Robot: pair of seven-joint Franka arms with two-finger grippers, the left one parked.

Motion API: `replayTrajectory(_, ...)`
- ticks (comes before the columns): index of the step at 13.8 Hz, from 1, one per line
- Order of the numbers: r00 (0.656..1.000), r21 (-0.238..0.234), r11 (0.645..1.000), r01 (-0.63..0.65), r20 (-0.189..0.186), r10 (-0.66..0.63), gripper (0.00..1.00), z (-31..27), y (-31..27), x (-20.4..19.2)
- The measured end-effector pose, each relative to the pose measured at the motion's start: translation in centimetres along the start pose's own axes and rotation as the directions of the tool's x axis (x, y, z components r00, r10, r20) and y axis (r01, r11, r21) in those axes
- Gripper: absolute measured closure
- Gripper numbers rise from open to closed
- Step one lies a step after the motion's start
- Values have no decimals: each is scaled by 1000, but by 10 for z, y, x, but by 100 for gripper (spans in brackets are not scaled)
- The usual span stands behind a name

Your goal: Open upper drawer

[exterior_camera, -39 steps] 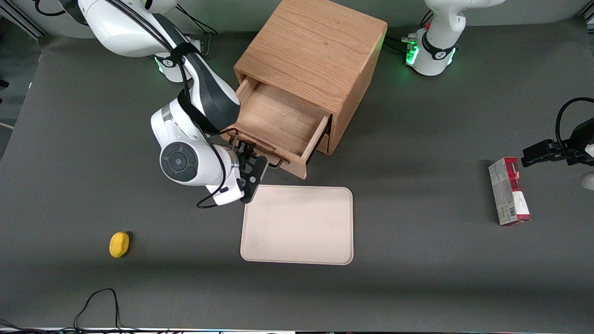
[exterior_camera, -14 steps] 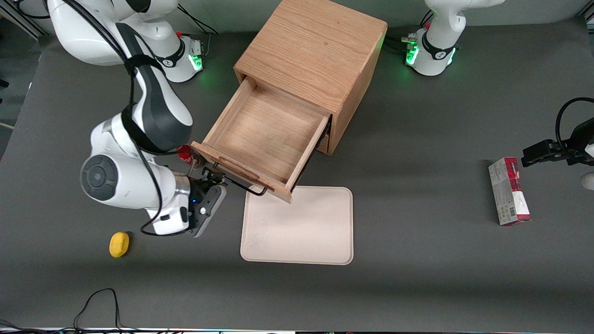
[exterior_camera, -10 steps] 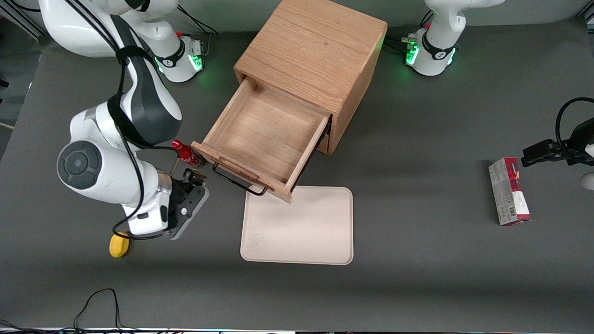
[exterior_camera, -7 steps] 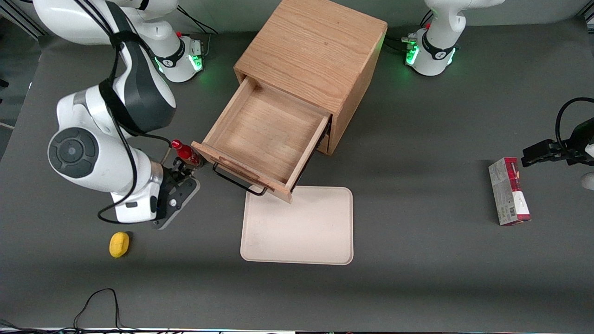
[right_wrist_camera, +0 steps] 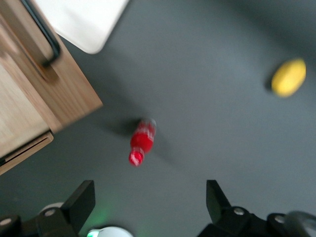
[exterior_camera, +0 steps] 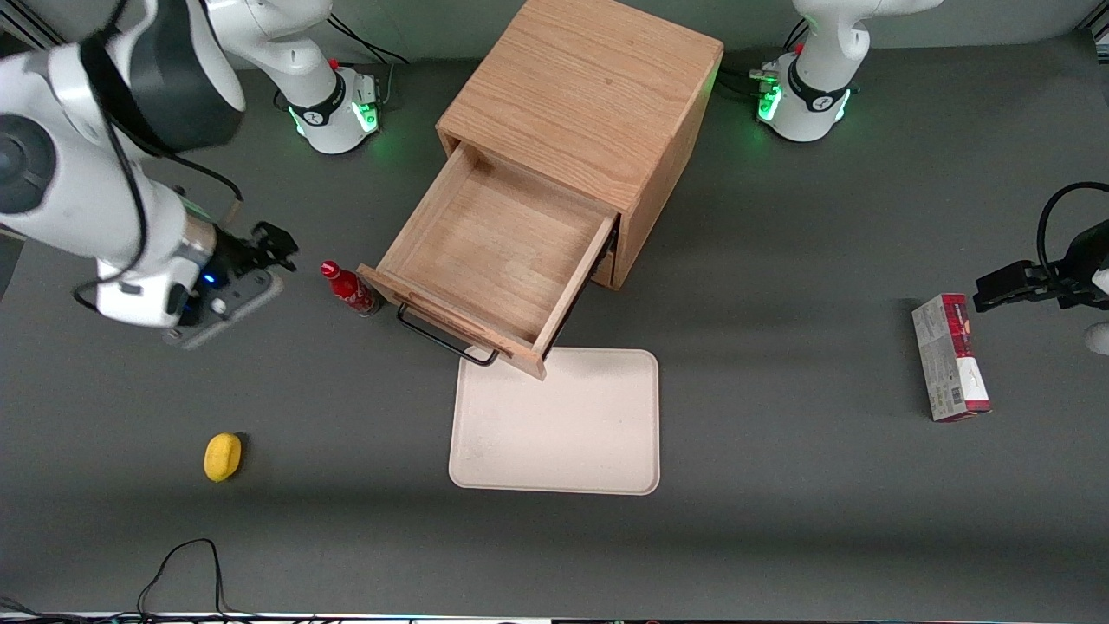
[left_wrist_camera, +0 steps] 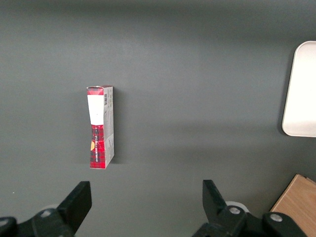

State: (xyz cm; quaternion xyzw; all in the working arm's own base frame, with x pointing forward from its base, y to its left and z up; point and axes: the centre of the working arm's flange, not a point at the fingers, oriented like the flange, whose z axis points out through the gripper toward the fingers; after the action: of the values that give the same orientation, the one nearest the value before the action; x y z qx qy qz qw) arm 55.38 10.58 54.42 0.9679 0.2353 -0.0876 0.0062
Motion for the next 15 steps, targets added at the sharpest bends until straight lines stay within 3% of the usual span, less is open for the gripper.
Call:
replayTrajectory(4, 991, 43, 990, -132, -29, 134, 0, -1, 32, -53)
replayTrajectory(10, 963, 62, 966, -252, -82, 256, 0, -7, 47, -53)
replayTrajectory(15, 952, 67, 955, -289, -89, 294, 0, -10, 54, -59)
